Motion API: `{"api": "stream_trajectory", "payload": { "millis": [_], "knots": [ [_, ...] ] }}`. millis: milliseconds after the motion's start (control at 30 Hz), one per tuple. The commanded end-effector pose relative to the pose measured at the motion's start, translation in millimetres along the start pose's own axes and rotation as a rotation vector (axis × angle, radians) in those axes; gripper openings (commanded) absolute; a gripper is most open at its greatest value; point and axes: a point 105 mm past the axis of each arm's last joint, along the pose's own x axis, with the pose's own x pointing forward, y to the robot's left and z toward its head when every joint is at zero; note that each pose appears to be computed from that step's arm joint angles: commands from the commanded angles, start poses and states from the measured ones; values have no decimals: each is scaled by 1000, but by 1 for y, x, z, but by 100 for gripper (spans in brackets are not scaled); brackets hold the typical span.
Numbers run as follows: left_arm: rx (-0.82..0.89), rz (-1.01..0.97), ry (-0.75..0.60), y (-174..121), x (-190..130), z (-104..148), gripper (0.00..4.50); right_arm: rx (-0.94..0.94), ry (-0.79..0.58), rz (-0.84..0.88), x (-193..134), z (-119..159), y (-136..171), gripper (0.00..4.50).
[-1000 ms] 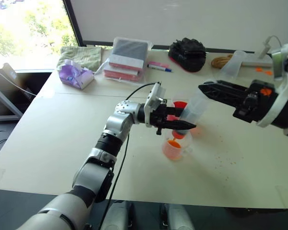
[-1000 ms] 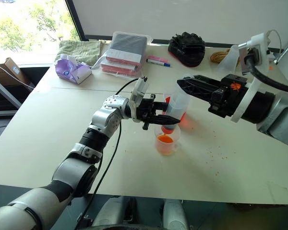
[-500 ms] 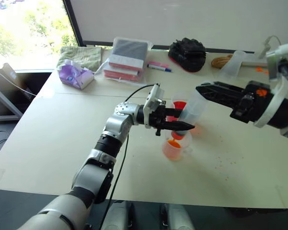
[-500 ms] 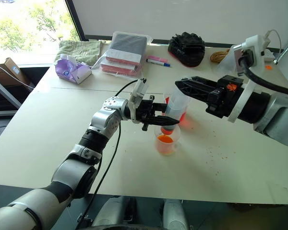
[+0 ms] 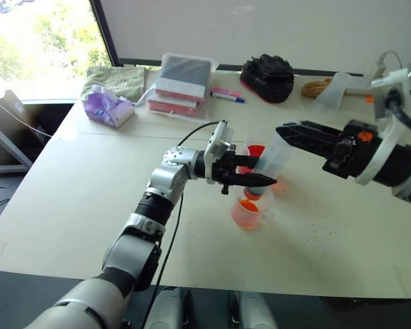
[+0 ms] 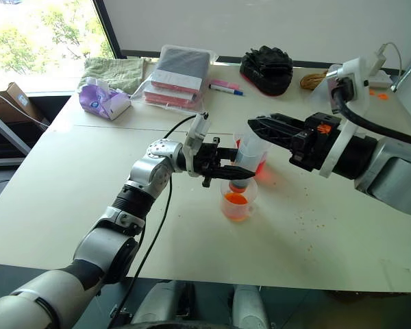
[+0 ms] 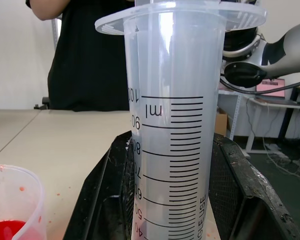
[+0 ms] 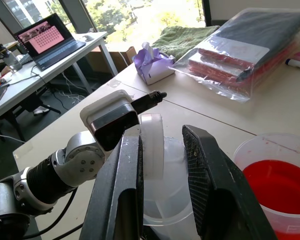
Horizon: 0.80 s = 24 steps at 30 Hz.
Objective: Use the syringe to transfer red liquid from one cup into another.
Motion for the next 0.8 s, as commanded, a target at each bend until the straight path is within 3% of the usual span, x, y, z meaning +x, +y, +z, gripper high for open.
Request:
{"api": "stream_trajectory", "payload": {
  "millis": [33,800],
  "knots": [
    [66,-10,-40,2,10,21,144,15,88,123,5,-24,26,62],
    [69,0,-51,4,11,25,144,47,149,120,3,-41,26,62]
  ]
}}
